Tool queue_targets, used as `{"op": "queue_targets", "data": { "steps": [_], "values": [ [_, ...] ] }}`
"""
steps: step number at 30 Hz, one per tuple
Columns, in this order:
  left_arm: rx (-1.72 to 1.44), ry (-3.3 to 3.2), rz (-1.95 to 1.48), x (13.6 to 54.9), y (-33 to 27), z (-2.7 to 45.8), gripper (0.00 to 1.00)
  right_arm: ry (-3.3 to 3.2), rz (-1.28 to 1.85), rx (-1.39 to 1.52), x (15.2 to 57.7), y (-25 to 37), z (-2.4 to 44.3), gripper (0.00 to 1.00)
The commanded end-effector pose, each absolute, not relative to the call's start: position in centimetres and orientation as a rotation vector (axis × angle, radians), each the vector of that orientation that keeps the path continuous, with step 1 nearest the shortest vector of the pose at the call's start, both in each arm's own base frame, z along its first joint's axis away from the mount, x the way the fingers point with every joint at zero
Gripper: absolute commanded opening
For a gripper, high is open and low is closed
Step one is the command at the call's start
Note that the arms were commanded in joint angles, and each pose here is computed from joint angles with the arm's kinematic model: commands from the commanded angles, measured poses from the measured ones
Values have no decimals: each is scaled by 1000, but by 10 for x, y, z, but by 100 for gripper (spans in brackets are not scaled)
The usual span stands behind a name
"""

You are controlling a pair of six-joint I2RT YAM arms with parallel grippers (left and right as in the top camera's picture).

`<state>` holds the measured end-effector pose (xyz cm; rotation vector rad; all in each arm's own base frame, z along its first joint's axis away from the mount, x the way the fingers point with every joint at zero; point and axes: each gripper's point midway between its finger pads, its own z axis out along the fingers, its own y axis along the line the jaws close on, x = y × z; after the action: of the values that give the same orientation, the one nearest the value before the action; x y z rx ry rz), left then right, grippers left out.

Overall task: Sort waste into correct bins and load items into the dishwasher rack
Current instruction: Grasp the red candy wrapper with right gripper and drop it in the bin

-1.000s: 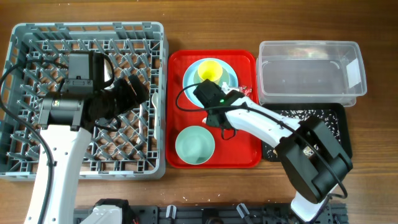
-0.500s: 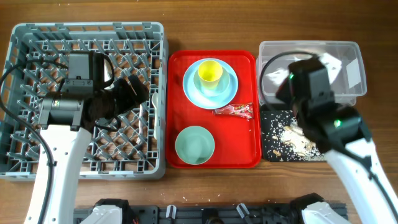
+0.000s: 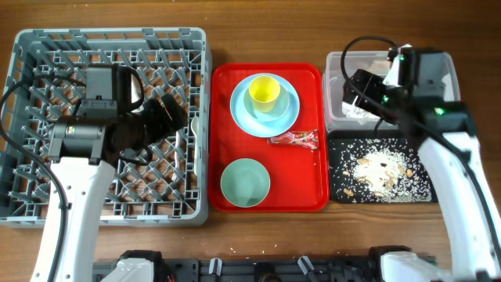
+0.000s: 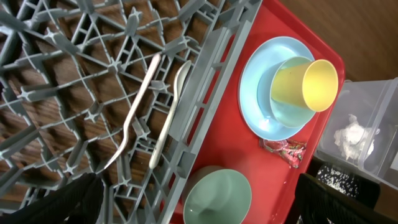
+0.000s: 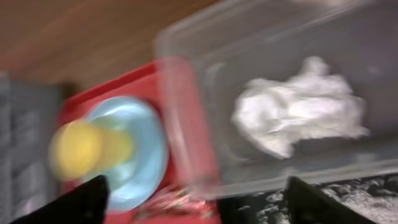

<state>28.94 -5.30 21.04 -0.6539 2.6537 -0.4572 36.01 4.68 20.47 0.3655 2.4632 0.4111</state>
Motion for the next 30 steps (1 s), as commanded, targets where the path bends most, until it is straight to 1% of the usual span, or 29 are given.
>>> {"op": "queue_targets", "data": {
  "steps": [1, 3, 5, 7, 10, 11, 14, 16, 19, 21, 22, 23, 24, 25, 27, 28, 29, 30],
  "values": [
    [-665, 2631, -457, 290, -51, 215, 100, 2466, 699, -78, 328, 111, 230, 65],
    [-665, 2631, -457, 290, -51, 215, 100, 2534, 703, -241, 310, 137, 206, 56],
    [-664, 2631, -457, 290, -51, 215, 100, 2611, 630, -431, 295, 159, 172, 50],
    [-665, 2631, -457, 290, -51, 215, 100, 2701, 513, -505, 287, 168, 137, 51],
    [-665, 2631, -457, 290, -51, 215, 100, 2817, 351, -554, 290, 166, 90, 52],
    [-664, 2631, -457, 290, -51, 215, 100, 2843, 334, -554, 291, 166, 80, 55],
    [-665, 2631, -457, 290, -51, 215, 100, 2922, 307, -586, 293, 166, 44, 55],
    [-664, 2631, -457, 290, -51, 215, 100, 2938, 277, -605, 297, 165, 27, 56],
    [-664, 2631, -457, 290, -51, 215, 100, 2944, 255, -704, 301, 166, 4, 63],
    [-665, 2631, -457, 290, -51, 215, 100, 2952, 229, -699, 304, 164, -5, 61],
    [-664, 2631, -457, 290, -51, 215, 100, 2968, 226, -689, 302, 163, -8, 54],
    [-665, 2631, -457, 290, -51, 215, 100, 2975, 226, -683, 301, 163, -9, 41],
    [-664, 2631, -457, 290, -51, 215, 100, 2985, 226, -662, 300, 162, -9, 34],
    [-664, 2631, -457, 290, -51, 215, 100, 2991, 225, -661, 299, 162, -9, 31],
    [-664, 2631, -457, 290, -51, 215, 100, 3000, 222, -662, 296, 161, -9, 27],
    [-665, 2631, -457, 290, -51, 215, 100, 3006, 222, -663, 295, 160, -9, 20],
    [-665, 2631, -457, 290, -51, 215, 100, 3013, 231, -665, 293, 161, -9, 9],
    [-665, 2631, -457, 290, -51, 215, 100, 3019, 270, -666, 290, 164, -8, 4]
  ]
}}
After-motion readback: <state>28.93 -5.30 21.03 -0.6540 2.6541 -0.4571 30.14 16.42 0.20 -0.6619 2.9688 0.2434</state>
